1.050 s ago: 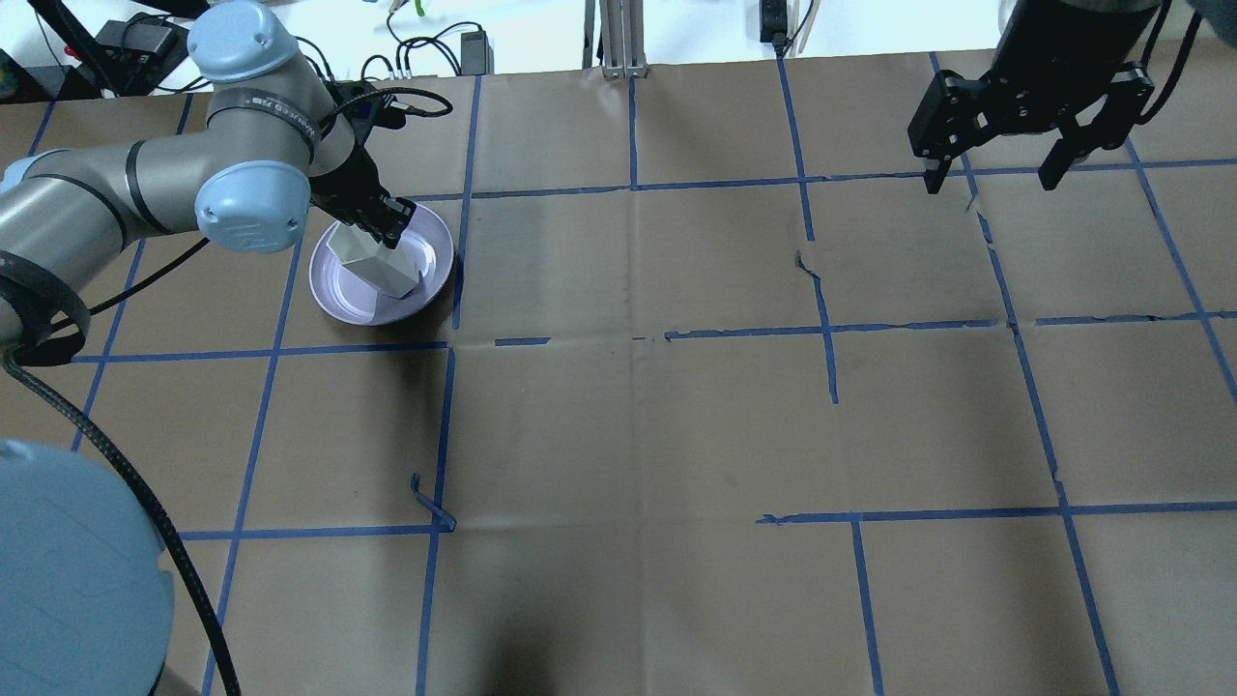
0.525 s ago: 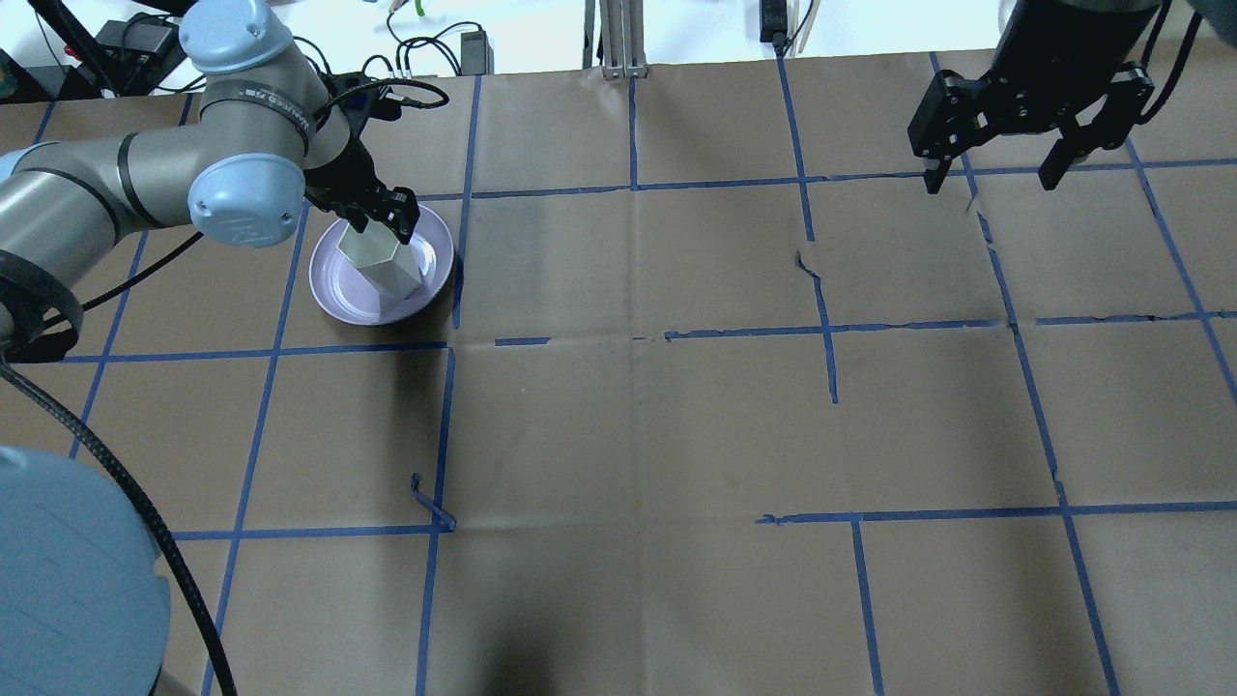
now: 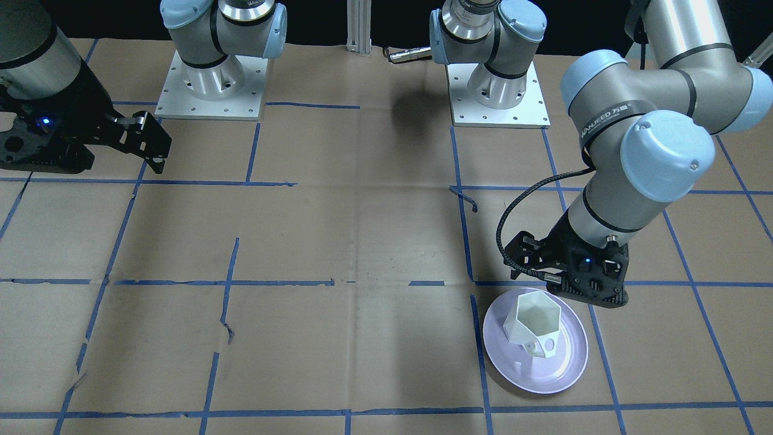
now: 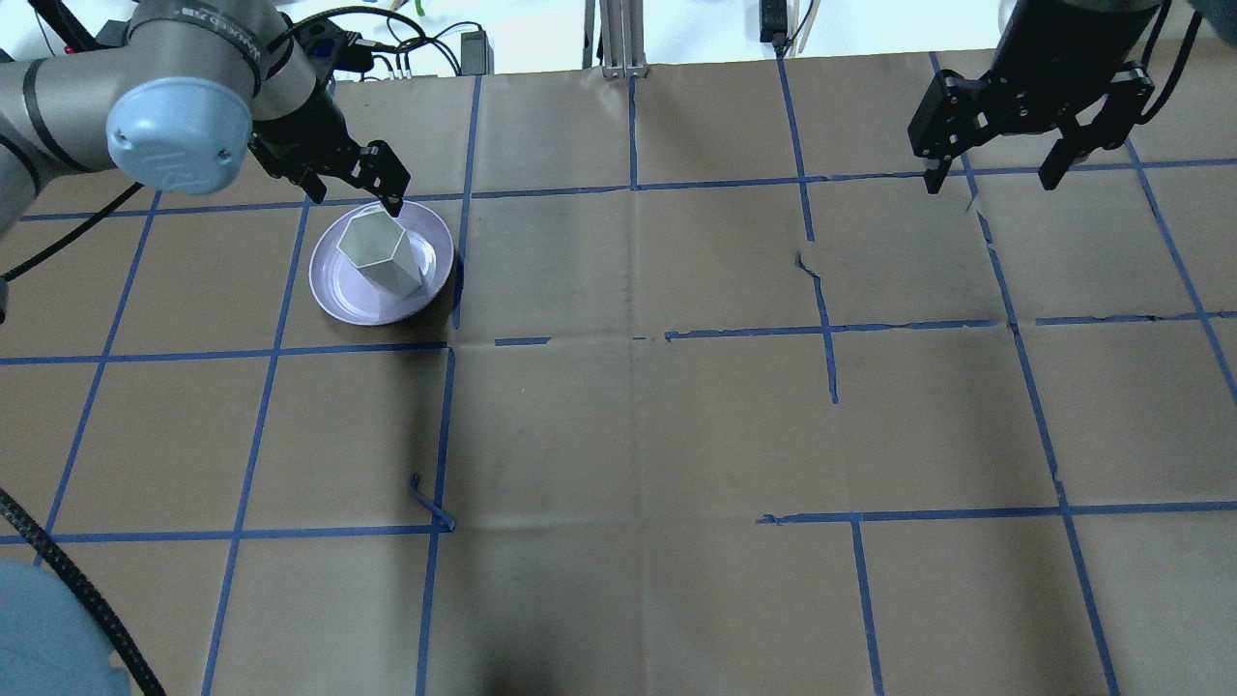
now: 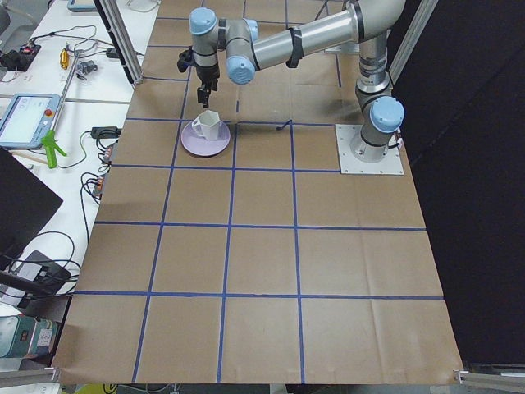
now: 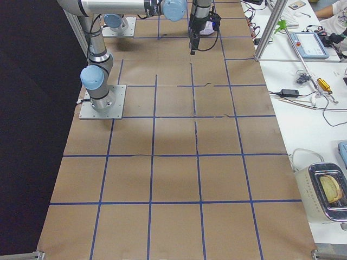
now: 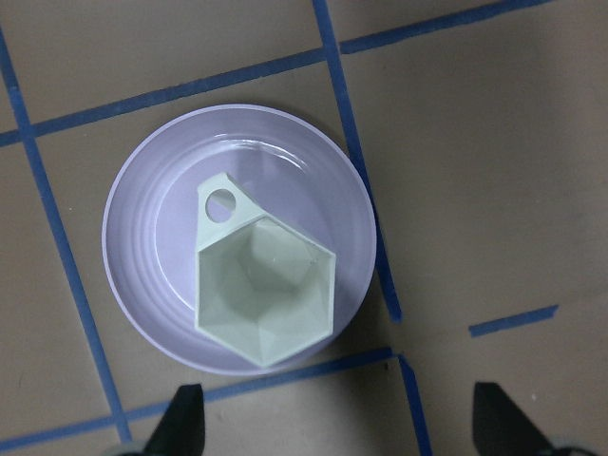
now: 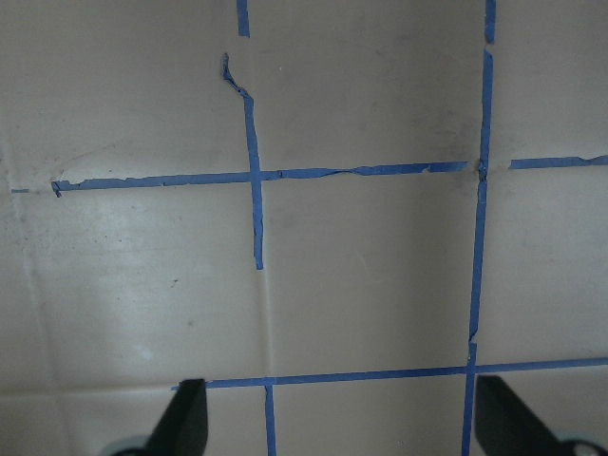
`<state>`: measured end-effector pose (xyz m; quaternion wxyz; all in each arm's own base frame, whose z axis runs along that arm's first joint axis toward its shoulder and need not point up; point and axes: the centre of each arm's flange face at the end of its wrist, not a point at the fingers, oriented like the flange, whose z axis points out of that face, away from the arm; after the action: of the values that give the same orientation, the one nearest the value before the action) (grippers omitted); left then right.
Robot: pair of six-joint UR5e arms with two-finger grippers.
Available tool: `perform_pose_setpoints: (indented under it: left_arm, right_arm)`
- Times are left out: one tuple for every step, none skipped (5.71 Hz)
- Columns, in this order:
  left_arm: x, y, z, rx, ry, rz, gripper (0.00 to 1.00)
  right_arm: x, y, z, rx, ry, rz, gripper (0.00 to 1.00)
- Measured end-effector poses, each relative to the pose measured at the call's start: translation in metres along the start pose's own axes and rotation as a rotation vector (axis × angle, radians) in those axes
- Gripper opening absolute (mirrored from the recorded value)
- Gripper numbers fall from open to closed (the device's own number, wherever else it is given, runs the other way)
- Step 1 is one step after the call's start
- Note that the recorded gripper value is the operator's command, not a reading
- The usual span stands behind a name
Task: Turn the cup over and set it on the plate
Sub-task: 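Open the left gripper and raise it away from the cup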
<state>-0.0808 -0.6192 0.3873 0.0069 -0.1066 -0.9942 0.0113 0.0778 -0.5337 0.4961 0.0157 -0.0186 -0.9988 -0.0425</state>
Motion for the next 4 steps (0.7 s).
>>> perform_pose_setpoints:
  left_arm:
    - [0.005,0.012,-0.034,-0.028,0.007,-0.062,0.99]
    - [0.014,0.034,-0.07,-0.044,0.015,-0.112,0.99]
    - [0.021,0.055,-0.1,-0.04,0.018,-0.135,0.99]
    - [0.027,0.07,-0.119,-0.029,0.016,-0.149,0.99]
  right_arm:
    - [0.0,0.0,0.0,0.0,0.0,0.0,1.0]
    - [0.0,0.0,0.0,0.0,0.0,0.0,1.0]
    - [0.0,0.0,0.0,0.0,0.0,0.0,1.0]
    - [0.0,0.0,0.0,0.0,0.0,0.0,1.0]
